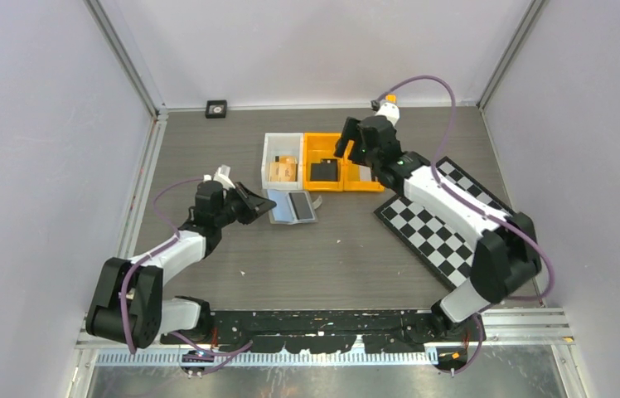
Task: Take the credit cards out of the card holder
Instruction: Remove the credit card from the card holder.
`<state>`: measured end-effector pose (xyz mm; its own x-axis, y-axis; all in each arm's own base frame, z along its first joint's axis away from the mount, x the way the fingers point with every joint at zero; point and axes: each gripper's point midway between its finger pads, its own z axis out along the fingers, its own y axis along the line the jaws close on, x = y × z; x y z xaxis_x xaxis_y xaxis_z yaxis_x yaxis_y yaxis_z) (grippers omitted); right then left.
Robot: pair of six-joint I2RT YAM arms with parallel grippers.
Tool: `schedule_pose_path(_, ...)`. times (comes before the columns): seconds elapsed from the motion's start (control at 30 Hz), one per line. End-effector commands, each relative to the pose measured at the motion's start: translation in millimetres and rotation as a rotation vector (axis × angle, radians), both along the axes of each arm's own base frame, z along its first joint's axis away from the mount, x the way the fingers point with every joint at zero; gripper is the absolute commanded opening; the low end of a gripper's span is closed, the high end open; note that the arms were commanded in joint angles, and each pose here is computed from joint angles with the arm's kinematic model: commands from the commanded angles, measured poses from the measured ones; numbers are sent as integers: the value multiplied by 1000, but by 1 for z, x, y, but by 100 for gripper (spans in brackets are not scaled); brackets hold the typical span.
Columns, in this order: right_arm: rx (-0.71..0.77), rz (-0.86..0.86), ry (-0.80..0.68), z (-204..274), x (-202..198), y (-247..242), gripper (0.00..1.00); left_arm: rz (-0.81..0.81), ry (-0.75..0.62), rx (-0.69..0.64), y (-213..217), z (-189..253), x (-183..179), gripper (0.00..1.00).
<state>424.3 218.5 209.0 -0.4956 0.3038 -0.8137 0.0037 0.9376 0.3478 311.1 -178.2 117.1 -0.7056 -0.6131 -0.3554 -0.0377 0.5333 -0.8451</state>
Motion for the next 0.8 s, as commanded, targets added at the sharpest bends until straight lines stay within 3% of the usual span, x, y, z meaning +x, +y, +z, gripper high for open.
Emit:
schedule_pose_path(0.0, 95, 2, 87, -6, -38, -2, 86, -43, -78, -64, -12, 25, 7, 0)
schedule_pose_path(0.2, 141, -37, 65, -16, -66, -13, 87, -102, -85, -71, -27, 26, 5, 0)
schedule_pose_path(0.33, 74, -110, 9, -33, -67, -23, 88, -71, -102, -4, -33, 25, 5, 0)
schedule_pose_path(0.5, -16, -154, 64, -40, -68, -35, 92, -47, -148, -60, -46, 48, 6, 0)
schedule_pose_path(0.77, 188, -62, -141, -11, -87, -32, 93, -64, -270, -65, -46, 73, -11, 0)
